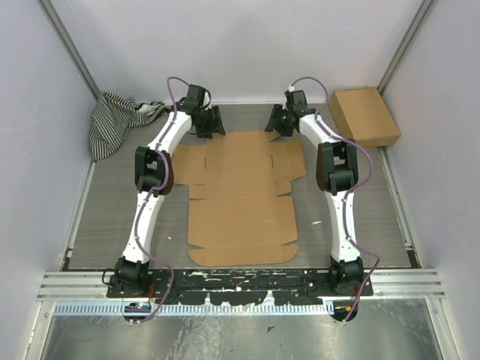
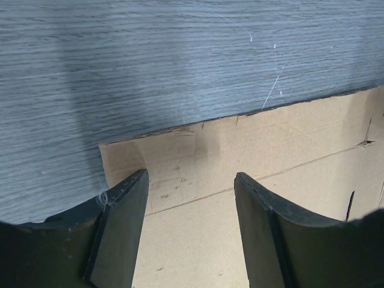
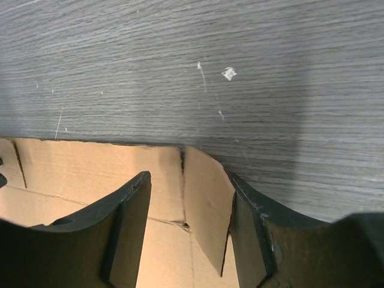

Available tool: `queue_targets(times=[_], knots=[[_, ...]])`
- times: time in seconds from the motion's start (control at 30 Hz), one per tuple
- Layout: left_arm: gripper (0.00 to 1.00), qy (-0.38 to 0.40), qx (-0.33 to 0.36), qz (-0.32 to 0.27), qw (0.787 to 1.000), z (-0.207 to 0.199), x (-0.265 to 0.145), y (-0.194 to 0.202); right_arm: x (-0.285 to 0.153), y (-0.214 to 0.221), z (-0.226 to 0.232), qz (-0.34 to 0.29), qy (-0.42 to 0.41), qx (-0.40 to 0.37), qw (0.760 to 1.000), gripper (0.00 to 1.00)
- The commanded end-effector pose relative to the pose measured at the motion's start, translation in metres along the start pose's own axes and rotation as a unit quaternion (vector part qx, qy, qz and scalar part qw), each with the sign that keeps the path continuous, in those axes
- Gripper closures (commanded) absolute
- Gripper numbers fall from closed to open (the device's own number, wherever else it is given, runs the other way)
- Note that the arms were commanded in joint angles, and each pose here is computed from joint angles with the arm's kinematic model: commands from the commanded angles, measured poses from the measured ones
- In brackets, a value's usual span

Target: Fold the paper box

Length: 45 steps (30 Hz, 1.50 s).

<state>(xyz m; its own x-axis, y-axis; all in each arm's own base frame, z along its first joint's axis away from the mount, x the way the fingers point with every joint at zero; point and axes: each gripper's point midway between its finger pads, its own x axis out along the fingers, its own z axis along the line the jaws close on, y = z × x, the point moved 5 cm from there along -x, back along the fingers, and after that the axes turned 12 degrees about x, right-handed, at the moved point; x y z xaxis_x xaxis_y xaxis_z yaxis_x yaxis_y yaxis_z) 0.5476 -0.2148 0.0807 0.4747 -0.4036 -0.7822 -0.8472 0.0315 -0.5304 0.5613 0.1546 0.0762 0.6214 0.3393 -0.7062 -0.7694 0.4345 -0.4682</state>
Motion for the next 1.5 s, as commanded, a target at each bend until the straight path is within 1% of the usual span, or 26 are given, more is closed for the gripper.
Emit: queue_targets(times=[0.0, 0.23, 0.47, 0.77, 1.07, 1.3, 1.37, 1.43, 1.47], knots=[[0.34, 0.006, -0.004, 0.045, 0.999, -0.002, 0.012, 0.025, -0.037, -0.022, 0.05, -0.046, -0.054, -0.042, 0.997, 0.42], [0.35, 0.006, -0.005, 0.047, 0.999, -0.003, 0.01, 0.026, -0.04, -0.012, 0.06, -0.047, -0.046, -0.059, 0.996, 0.42], [0.35, 0.007, -0.004, 0.047, 0.999, -0.004, 0.009, 0.026, -0.042, -0.011, 0.062, -0.058, -0.03, -0.07, 0.995, 0.42], [0.35, 0.009, -0.004, 0.05, 0.999, -0.004, 0.01, 0.028, -0.029, 0.0, 0.062, -0.035, -0.04, -0.07, 0.996, 0.42], [0.35, 0.009, -0.003, 0.05, 0.999, -0.004, 0.008, 0.028, -0.008, 0.02, 0.048, 0.005, -0.006, -0.075, 0.997, 0.43], [0.35, 0.009, -0.003, 0.053, 0.999, -0.004, 0.009, 0.029, -0.007, 0.028, 0.049, 0.015, -0.006, -0.088, 0.996, 0.44], [0.35, 0.008, -0.003, 0.052, 0.999, -0.004, 0.007, 0.028, 0.001, 0.034, 0.041, 0.026, 0.008, -0.086, 0.996, 0.44], [0.34, 0.005, -0.002, 0.055, 0.998, -0.003, 0.006, 0.029, -0.002, 0.034, 0.041, 0.023, 0.01, -0.086, 0.996, 0.44], [0.33, 0.003, -0.001, 0.059, 0.998, -0.004, 0.002, 0.029, -0.01, 0.029, 0.045, 0.012, 0.006, -0.087, 0.996, 0.44]])
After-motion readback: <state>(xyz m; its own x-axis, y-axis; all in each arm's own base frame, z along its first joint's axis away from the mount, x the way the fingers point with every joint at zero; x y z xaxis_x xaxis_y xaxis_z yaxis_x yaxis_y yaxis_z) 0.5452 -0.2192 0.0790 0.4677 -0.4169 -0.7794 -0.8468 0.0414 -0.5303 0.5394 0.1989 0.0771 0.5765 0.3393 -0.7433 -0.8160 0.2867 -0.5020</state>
